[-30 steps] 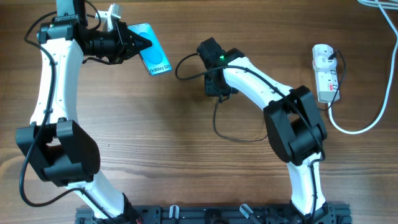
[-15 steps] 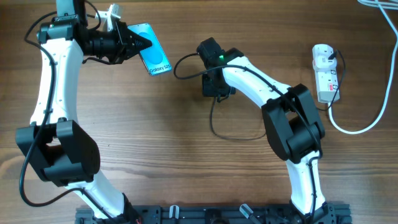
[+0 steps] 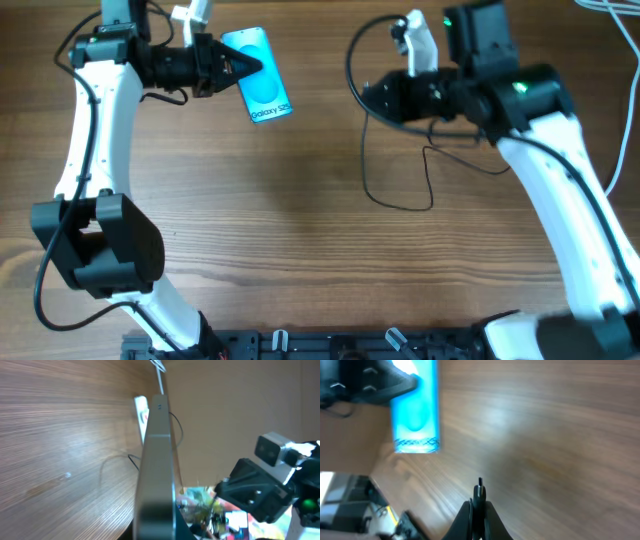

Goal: Plug charger to phone and switch on socket
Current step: 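Lift the plug with the right gripper toward the phone's bottom port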

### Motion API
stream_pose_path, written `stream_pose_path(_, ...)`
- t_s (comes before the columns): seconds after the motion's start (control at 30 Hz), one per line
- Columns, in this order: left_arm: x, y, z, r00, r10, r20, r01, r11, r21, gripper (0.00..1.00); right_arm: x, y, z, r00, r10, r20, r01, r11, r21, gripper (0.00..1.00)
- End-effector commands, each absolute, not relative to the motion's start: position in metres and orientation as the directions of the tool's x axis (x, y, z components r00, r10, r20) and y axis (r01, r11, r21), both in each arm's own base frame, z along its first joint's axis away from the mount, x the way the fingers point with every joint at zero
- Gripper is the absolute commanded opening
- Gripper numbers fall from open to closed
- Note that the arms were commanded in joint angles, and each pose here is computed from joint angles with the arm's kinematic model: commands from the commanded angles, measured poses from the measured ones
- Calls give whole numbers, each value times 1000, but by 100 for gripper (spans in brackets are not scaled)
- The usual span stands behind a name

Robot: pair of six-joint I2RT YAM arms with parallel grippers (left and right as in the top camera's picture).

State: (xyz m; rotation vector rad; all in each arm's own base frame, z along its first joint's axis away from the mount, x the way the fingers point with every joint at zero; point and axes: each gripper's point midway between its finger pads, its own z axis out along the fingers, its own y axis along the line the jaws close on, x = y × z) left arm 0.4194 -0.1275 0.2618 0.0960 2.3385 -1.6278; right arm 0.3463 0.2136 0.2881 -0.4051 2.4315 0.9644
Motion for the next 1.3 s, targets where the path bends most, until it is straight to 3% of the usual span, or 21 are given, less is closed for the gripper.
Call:
stream_pose_path(0.0, 406, -156, 285, -920, -21, -391, 372, 257, -892, 4, 310, 212, 292, -819, -74, -569, -480, 632, 608, 5)
stream_pose_path(0.13, 399, -181, 292, -900, 32, -435, 432, 206, -878, 4, 287, 217, 284, -800, -2, -599, -506, 538, 674, 4)
stream_pose_path(0.2, 393, -196, 309, -864, 56, -501, 504, 99, -858, 4, 275, 230, 268, -826, -10, -563, -515, 421, 747, 4)
stream_pose_path(0.3, 386, -203, 325, -833, 67, -549, 550, -2, -835, 4, 270, 237, 255, -844, -30, -535, -510, 351, 785, 4)
stream_pose_path(0.43, 383, -204, 333, -822, 67, -565, 563, -52, -825, 4, 270, 243, 256, -844, -49, -534, -524, 286, 802, 4)
stream_pose_path(0.8, 383, -204, 333, -852, 70, -519, 516, -48, -855, 4, 274, 285, 274, -824, -82, -560, -566, 87, 820, 4)
stream_pose_path(1.27, 383, -204, 333, -863, 71, -500, 497, -47, -866, 4, 289, 295, 269, -850, -18, -527, -523, 148, 839, 4)
